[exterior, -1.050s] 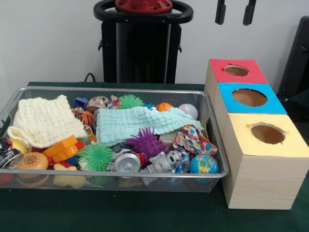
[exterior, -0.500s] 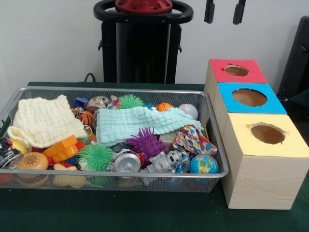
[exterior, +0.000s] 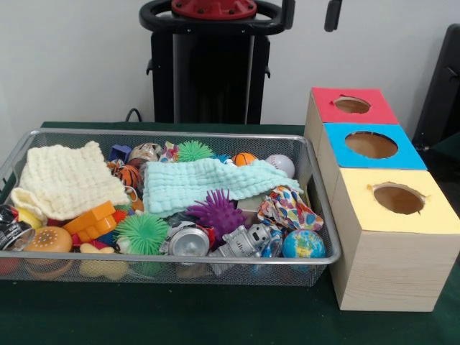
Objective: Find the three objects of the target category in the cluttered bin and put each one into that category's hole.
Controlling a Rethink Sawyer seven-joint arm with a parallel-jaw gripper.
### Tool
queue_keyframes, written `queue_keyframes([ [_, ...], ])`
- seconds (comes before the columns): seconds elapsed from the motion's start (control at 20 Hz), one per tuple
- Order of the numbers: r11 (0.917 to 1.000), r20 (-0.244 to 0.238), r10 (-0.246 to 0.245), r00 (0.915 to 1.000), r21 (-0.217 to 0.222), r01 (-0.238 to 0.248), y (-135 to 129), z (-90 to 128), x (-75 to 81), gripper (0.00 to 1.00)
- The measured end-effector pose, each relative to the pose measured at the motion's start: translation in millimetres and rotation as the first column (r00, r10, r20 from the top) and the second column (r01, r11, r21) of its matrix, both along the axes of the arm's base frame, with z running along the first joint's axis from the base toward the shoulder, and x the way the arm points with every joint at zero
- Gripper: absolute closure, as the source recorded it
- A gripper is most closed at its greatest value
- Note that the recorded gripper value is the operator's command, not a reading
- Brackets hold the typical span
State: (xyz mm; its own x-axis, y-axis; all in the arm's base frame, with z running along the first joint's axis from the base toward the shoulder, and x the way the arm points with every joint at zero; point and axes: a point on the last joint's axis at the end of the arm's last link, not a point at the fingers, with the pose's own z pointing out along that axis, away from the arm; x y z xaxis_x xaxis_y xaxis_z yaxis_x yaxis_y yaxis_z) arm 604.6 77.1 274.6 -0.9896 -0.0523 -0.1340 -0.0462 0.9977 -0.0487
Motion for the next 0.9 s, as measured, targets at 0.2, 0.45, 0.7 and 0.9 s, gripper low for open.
queue_keyframes([
  [0.2,0.9996,0.011,-0.028,0.9995,-0.001,0.028,-17,6,2.2,0.00],
  [0.45,0.9979,0.017,-0.065,0.9978,-0.002,0.065,-39,9,3.3,0.00],
  [0.7,0.9938,0.012,-0.112,0.9937,-0.001,0.112,-67,8,1.4,0.00],
  [0.9,0.9906,0.006,-0.137,0.9906,0.000,0.137,-82,6,-0.9,0.00],
])
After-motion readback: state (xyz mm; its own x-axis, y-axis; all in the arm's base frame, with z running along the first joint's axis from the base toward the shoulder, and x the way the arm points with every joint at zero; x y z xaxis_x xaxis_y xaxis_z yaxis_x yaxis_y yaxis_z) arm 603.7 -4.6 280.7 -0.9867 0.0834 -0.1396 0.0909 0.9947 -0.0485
